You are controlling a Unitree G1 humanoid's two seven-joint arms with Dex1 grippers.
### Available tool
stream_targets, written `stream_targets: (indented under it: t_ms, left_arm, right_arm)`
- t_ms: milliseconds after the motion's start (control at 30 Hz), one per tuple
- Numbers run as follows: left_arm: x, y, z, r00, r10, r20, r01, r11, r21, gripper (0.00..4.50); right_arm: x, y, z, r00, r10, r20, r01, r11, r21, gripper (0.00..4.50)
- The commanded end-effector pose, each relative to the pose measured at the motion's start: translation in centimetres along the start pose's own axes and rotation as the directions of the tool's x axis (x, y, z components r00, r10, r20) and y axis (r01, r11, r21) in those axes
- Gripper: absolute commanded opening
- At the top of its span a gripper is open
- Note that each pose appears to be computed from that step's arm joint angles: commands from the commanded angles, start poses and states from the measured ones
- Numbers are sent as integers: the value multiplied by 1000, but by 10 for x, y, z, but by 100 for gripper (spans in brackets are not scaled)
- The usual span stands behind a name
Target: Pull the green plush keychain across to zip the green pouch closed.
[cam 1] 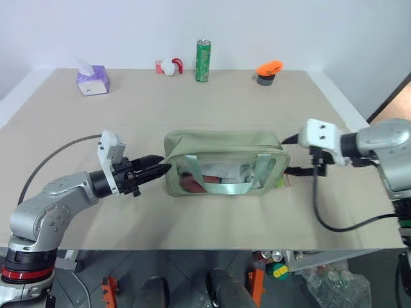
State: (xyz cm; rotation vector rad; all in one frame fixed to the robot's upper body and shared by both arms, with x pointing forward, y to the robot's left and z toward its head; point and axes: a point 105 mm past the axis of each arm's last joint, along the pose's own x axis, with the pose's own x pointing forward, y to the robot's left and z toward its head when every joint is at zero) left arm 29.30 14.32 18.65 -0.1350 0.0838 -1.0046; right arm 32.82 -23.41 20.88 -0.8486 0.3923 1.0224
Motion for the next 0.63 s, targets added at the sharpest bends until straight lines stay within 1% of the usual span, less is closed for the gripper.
stream_targets:
  t_ms: [33,100,200,300,400,467,567,633]
  left_arm:
    - [-7,-3,16,999,-10,52,9,1000,17,375]
    - [-12,-3,21,998,-1,68,0,1000,16,446]
    - [-25,2,26,996,51,79,-53,998,31,448]
    - [-48,7,33,989,103,105,-108,993,43,448]
    - [-68,14,42,977,171,127,-181,981,69,448]
    - [-78,21,49,963,213,163,-224,973,48,448]
    - [-85,26,53,952,236,195,-246,969,29,448]
    - [-85,30,43,954,253,161,-259,966,15,448]
  right_arm:
    - [-30,-5,5,998,-19,66,15,998,57,403]
    - [-42,-11,7,993,-51,109,39,993,108,403]
    - [-57,-18,9,982,-100,161,73,983,167,403]
    - [-67,-21,16,962,-133,238,75,968,240,403]
    - [-69,-15,30,924,-134,359,18,951,309,403]
    - [-65,-9,42,893,-125,432,-31,941,336,403]
    - [-55,-1,45,882,-119,456,-59,932,357,403]
    - [-46,3,39,892,-120,435,-59,925,376,403]
